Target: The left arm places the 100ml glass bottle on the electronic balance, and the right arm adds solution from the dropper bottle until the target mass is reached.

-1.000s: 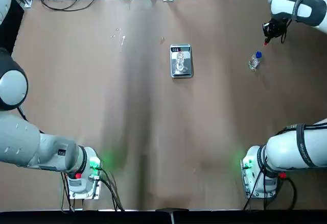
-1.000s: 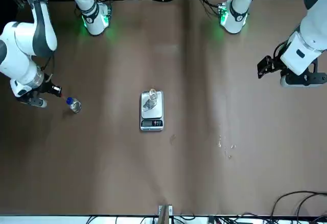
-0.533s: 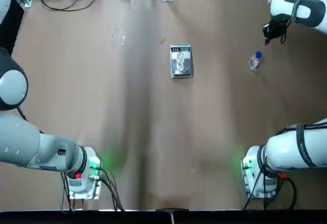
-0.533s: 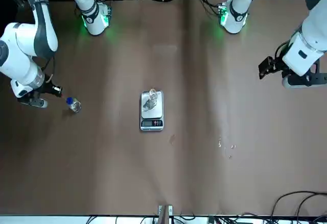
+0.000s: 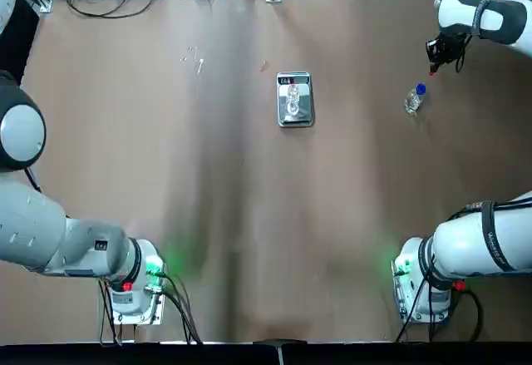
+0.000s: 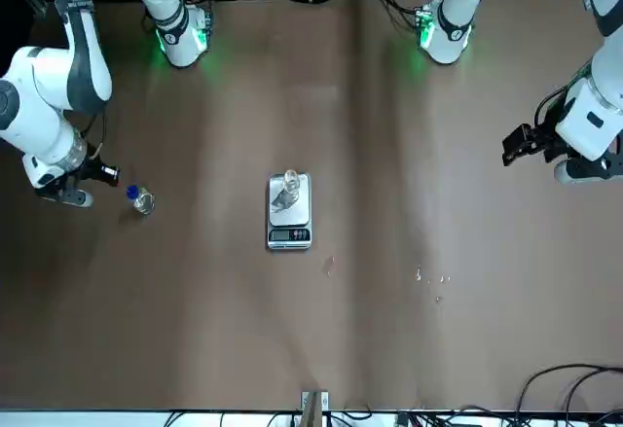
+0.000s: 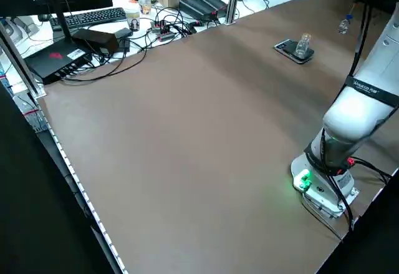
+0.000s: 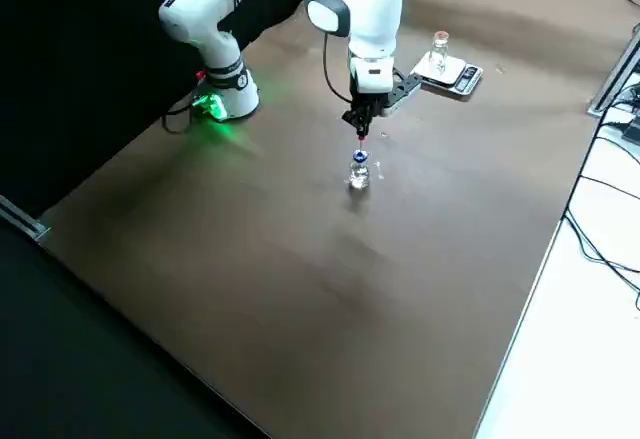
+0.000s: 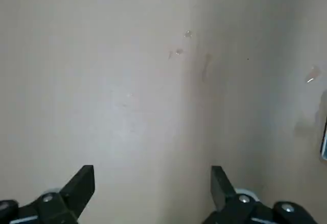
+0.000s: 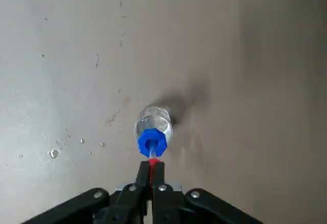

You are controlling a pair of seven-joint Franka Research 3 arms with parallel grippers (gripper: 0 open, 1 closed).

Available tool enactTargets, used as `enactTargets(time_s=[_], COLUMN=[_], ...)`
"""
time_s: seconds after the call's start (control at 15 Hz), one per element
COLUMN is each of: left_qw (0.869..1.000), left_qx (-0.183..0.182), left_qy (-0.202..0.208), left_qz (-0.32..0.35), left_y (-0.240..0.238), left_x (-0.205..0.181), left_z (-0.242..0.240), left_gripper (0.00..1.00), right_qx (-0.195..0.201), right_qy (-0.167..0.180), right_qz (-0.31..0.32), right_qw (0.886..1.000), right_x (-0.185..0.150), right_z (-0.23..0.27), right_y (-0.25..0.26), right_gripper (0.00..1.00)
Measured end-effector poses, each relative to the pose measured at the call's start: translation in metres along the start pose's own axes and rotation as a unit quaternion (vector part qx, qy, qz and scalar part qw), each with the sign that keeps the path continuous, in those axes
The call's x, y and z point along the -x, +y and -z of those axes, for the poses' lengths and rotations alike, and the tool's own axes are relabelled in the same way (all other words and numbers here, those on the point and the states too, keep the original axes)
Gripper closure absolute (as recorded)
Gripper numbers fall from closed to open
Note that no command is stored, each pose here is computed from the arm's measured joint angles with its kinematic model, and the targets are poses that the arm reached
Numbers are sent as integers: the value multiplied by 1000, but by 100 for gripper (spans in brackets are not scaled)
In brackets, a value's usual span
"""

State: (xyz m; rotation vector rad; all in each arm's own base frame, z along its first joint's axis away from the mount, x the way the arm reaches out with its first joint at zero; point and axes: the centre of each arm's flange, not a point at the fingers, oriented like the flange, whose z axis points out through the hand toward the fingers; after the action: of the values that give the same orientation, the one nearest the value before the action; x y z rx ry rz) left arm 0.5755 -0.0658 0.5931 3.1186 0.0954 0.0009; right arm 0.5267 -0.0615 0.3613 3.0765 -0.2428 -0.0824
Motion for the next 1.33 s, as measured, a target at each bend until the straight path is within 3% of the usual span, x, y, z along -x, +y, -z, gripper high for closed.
enactTargets(time_s=[0.8,0.93,1.0,1.33], left_qw=[1000,1000,1000,1000], left_qx=[4,4,4,4], left_qy=[0,-3,-6,-7], left_qz=[-1,-1,-1,0], left_y=[3,3,3,3], left_x=[-1,-3,-4,-8], left_z=[-2,-5,-8,-15], left_gripper=[0,0,0,0], right_qx=[1,1,1,1], right_qy=[1,1,2,3], right_qz=[3,4,7,12], right_qw=[1000,1000,1000,1000], right_x=[-3,-3,-3,-4], right_z=[-9,-9,-9,-9], right_y=[-3,-3,-3,-3], right_gripper=[89,75,59,51])
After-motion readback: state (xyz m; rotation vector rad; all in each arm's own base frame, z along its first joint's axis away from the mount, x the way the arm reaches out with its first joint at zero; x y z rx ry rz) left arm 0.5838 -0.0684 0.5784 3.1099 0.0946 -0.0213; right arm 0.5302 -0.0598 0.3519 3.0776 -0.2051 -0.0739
